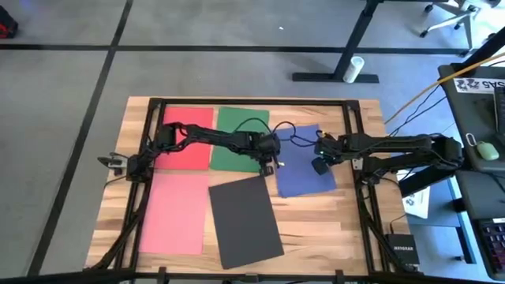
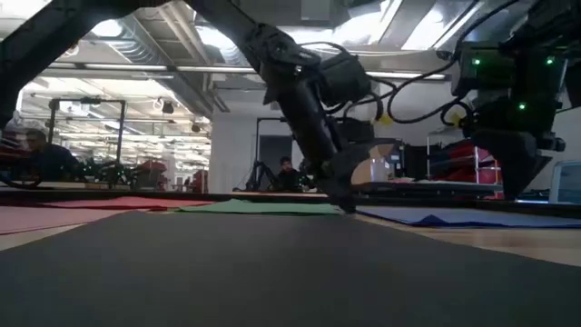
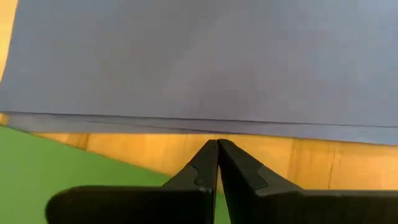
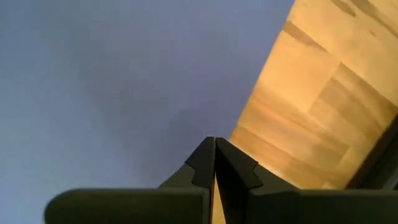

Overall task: Organize paper
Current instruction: Stack the violet paper on top of the violet papers

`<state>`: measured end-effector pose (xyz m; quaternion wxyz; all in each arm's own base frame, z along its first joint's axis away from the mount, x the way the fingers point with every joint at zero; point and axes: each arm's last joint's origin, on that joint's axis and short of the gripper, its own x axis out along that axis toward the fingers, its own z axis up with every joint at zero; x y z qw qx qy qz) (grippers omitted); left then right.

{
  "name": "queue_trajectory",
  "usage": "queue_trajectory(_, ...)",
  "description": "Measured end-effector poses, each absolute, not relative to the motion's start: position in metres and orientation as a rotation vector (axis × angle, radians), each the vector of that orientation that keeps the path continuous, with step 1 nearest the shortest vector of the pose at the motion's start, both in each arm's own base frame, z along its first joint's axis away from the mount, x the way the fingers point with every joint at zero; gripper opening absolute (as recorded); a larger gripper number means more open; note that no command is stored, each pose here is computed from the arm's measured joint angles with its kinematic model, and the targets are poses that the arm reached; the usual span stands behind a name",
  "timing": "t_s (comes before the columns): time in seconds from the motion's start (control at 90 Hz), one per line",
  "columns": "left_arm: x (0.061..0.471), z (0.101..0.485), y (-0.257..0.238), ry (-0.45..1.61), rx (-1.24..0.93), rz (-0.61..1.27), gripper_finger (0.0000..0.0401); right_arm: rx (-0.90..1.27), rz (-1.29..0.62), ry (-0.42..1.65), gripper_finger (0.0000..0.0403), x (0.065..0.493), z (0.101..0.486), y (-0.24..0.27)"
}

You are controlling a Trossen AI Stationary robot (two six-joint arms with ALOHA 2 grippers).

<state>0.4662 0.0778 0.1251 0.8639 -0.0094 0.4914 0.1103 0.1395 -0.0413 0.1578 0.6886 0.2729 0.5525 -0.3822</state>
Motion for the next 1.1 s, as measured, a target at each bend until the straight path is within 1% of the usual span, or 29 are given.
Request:
queue_trajectory(0.422, 0.474, 0.132, 0.101, 0.917, -0.019, 0.218, 0.0, 0.658, -0.808, 1.239, 0.0, 0.141, 0.158, -0.04)
queue_trajectory(0.633, 0.475, 0.128, 0.111, 0.891, -0.038, 0.212, 0.0, 0.66, -0.784, 1.206, 0.0, 0.143, 0.16, -0.04)
queue_trajectory(0.8, 0.471, 0.132, 0.108, 0.954, -0.054, 0.214, 0.0, 0.653, -0.759, 1.19, 0.0, 0.142, 0.162, -0.04)
queue_trajectory(0.911, 0.471, 0.139, 0.103, 1.013, -0.001, 0.251, 0.0, 0.652, -0.754, 1.175, 0.0, 0.141, 0.165, -0.039)
queue_trajectory(1.1, 0.472, 0.142, 0.105, 1.012, 0.007, 0.279, 0.0, 0.651, -0.749, 1.163, 0.0, 0.14, 0.167, -0.039)
